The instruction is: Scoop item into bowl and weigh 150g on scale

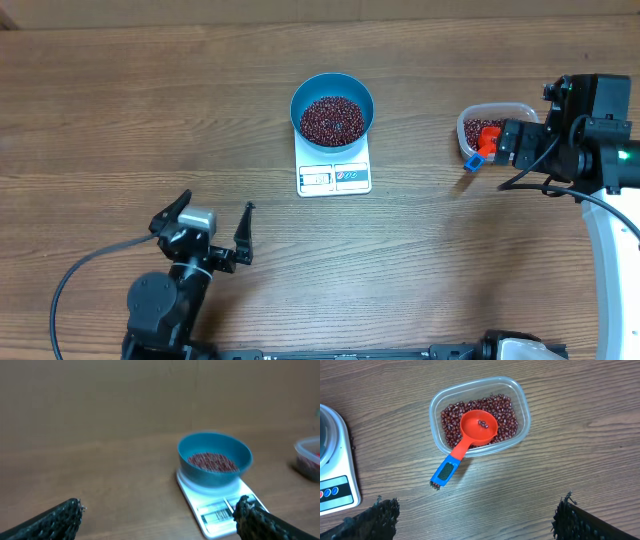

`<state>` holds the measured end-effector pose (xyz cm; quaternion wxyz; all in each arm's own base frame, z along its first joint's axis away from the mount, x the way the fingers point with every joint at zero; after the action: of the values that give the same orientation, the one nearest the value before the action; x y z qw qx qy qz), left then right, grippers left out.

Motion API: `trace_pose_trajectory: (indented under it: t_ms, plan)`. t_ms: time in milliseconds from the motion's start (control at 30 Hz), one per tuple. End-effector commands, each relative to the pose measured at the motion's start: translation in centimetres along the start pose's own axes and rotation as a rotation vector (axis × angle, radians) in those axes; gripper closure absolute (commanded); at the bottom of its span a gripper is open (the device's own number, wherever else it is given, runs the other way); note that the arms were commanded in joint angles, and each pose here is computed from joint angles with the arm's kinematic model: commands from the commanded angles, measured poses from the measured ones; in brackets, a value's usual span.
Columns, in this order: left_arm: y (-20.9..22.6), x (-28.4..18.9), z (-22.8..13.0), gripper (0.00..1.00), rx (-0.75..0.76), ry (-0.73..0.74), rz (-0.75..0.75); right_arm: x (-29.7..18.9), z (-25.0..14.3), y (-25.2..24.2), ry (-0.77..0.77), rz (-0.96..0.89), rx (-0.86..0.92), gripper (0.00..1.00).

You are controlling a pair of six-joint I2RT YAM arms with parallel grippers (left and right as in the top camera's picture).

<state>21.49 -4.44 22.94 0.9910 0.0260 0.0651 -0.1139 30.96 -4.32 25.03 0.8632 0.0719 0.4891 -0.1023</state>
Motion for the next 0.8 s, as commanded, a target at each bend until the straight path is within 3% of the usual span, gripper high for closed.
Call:
trace_pose_trajectory:
  t_ms: [0,367,767]
  plan:
    - [0.6,-0.2,-0.7,0.00,0.047,-0.079,0.031,-0.1,0.1,0.0,-0.007,0.001,0.001,0.00]
    - [2.7,-0.5,-2.1,0.00,0.139,-0.262,0.154,-0.1,0.1,0.0,-0.007,0.001,0.001,0.00]
    - [2.8,0.3,-7.1,0.00,0.240,-0.047,0.133,-0.1,0.1,0.0,-0.007,0.001,0.001,0.00]
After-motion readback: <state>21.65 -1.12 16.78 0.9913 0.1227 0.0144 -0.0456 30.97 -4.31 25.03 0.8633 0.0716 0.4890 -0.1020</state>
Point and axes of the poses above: each gripper's point midway between its finger pads, its own x axis out along the fingers, its own y axis along the line the jaws close on, z = x × y, the point moved 3 cm from there along -x, back along the fingers, and after that the axes turned 3 degrees about x, right-handed, at the moved point
